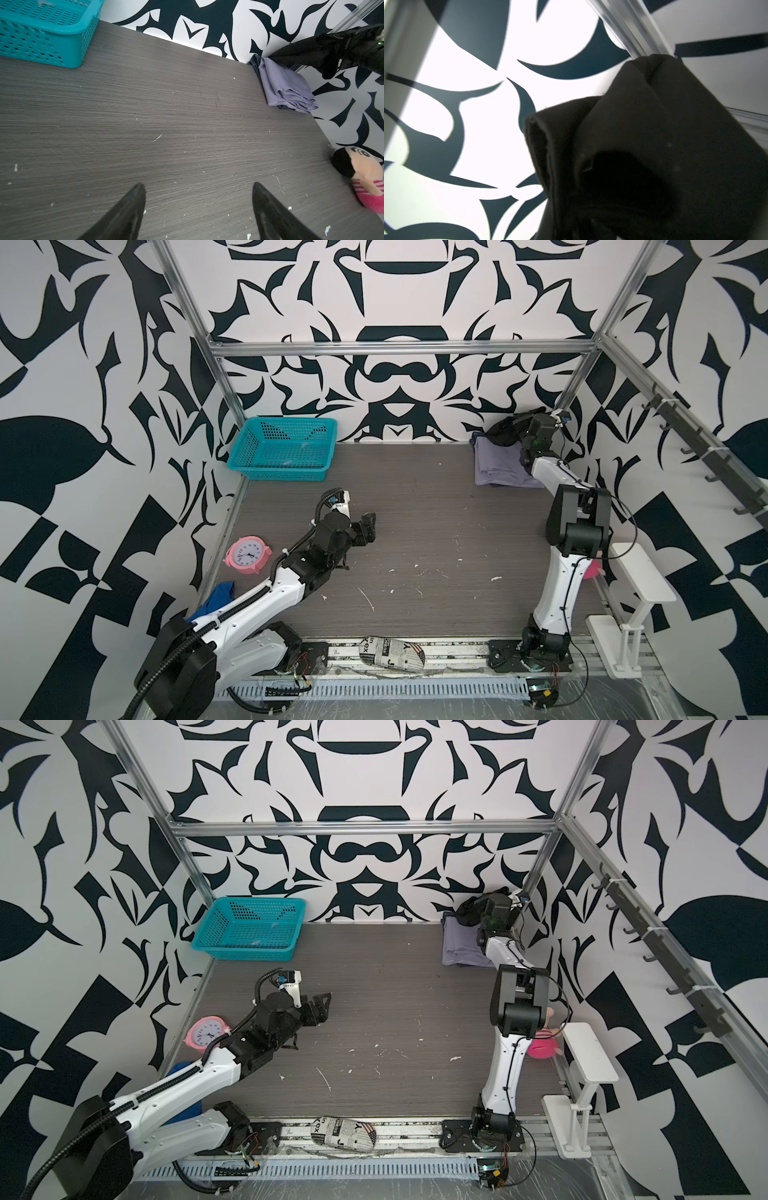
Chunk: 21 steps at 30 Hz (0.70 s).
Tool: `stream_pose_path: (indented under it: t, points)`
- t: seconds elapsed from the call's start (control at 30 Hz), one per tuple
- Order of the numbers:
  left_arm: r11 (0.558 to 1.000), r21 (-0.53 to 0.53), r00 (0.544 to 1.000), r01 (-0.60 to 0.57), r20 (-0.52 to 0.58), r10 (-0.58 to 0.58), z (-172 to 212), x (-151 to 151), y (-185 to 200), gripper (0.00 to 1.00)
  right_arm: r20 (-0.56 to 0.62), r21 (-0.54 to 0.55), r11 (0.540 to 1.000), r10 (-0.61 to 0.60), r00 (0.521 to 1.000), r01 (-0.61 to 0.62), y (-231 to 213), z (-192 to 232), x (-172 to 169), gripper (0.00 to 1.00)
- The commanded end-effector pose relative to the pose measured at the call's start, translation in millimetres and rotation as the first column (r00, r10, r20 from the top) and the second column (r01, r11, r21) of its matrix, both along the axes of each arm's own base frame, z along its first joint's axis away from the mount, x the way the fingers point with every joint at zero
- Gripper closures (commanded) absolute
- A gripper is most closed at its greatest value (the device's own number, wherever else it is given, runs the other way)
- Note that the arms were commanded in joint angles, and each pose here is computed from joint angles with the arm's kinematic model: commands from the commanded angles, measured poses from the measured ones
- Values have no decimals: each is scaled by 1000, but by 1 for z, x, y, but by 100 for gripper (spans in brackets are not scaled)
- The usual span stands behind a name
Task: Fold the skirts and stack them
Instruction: 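Carry the black skirt onto the lavender skirt with the right gripper while the left withdraws, then lower the black skirt onto the lavender skirt and open the right gripper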
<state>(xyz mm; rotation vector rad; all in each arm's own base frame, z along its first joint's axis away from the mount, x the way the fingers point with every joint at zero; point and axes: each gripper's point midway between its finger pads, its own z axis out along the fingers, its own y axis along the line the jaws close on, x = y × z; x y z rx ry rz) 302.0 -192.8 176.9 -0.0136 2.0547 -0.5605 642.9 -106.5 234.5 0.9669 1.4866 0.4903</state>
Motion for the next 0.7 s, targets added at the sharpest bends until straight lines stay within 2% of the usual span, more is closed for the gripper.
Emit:
stream_pose_path:
  t: [0.0, 0.23, 0.33, 0.37, 0.47, 0.5, 0.53, 0.67]
  points:
    - [1000, 9, 1000, -1, -19, 1, -3, 0, 0, 17, 44, -28, 999, 23, 999, -22, 0, 13, -7, 100]
    - [1000, 5, 1000, 5, -20, -5, -3, -1, -1, 17, -23, -39, 998, 38, 999, -39, -2, -21, -18, 100]
    - [1000, 5, 1000, 10, -24, -9, -4, -1, -2, 17, -52, -66, 997, 40, 998, -43, -3, -27, -24, 95]
    - [1000, 5, 1000, 9, -24, -9, -4, -1, -2, 17, -67, -83, 996, 38, 997, -44, -4, -27, -27, 90]
    - [1000, 1, 1000, 13, -23, -13, -3, -1, -3, 17, -105, -97, 993, 56, 993, -66, -4, -30, -35, 65]
    - [1000, 2, 1000, 14, -24, -14, -3, -1, -3, 17, -107, -83, 993, 69, 992, -78, -2, -29, -39, 54]
    - [1000, 2, 1000, 15, -24, -15, -3, 0, -4, 17, -110, -72, 994, 79, 991, -87, -1, -26, -45, 36]
    - [1000, 6, 999, 23, -23, -23, 1, 2, -7, 17, -180, -58, 995, 68, 981, -80, 1, -10, -82, 30]
